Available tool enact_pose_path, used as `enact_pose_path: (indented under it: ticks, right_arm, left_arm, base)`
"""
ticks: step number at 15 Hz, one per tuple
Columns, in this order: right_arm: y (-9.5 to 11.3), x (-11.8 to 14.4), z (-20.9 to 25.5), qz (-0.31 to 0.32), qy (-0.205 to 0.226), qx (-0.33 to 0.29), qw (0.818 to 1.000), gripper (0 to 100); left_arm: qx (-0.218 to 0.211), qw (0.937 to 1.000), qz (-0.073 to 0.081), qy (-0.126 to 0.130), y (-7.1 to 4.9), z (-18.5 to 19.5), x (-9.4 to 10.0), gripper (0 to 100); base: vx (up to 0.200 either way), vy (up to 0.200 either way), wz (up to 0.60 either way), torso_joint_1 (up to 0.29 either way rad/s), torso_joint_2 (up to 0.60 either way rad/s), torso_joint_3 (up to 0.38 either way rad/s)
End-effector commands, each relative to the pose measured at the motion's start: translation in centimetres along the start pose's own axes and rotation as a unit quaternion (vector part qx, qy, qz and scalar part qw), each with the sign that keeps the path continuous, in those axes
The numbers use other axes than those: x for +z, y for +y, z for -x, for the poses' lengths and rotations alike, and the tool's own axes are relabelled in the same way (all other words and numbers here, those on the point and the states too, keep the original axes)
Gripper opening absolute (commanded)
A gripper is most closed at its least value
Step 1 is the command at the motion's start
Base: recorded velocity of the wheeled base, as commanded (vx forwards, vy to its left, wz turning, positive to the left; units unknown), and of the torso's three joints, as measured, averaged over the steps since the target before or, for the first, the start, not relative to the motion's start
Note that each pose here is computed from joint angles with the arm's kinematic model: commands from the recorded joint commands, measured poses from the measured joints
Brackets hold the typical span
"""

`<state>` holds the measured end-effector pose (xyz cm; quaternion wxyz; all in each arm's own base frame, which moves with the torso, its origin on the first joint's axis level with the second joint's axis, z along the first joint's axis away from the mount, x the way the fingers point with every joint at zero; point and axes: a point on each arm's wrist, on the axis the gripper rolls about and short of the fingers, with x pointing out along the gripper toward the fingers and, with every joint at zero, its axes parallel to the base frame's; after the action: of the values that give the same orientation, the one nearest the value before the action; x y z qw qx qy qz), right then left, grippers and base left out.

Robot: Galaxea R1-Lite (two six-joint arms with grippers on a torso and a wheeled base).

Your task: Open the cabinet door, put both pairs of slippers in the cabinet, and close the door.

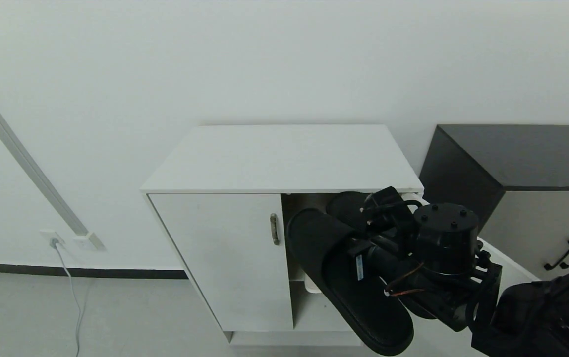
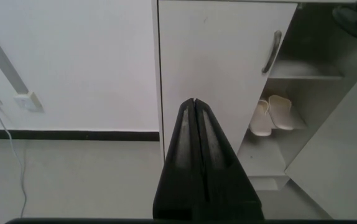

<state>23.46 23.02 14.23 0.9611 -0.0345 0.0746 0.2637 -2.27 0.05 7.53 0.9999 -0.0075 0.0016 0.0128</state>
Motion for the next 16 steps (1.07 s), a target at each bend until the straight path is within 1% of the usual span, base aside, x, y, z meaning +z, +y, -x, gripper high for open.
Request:
enact_pose_path:
  ticks: [1,9,16]
  right_arm:
    - [0.01,-0.07,-0.05,0.0,0.001,0.0,1.0,0]
    - [0.08,-0.42,-0.36,0.0,-0.002,-0.001,1.0,0]
    - [0.12,-0.6,-0.5,0.001,-0.001,-0.001,1.0,0]
  left_arm:
    - [0.0,1.0,0.0,0.0,0.0,0.0,0.0,0]
    - [0.0,1.0,0.0,0.0,0.0,0.0,0.0,0]
    - [0.0,1.0,0.0,0.0,0.0,0.0,0.0,0]
  base:
    - [0.0,0.0,0.0,-0.227,0.55,0.325]
    - [0.0,0.0,0.0,-0.207,0.53,0.322]
    - [0.0,0.0,0.0,-0.159,0.48,0.325]
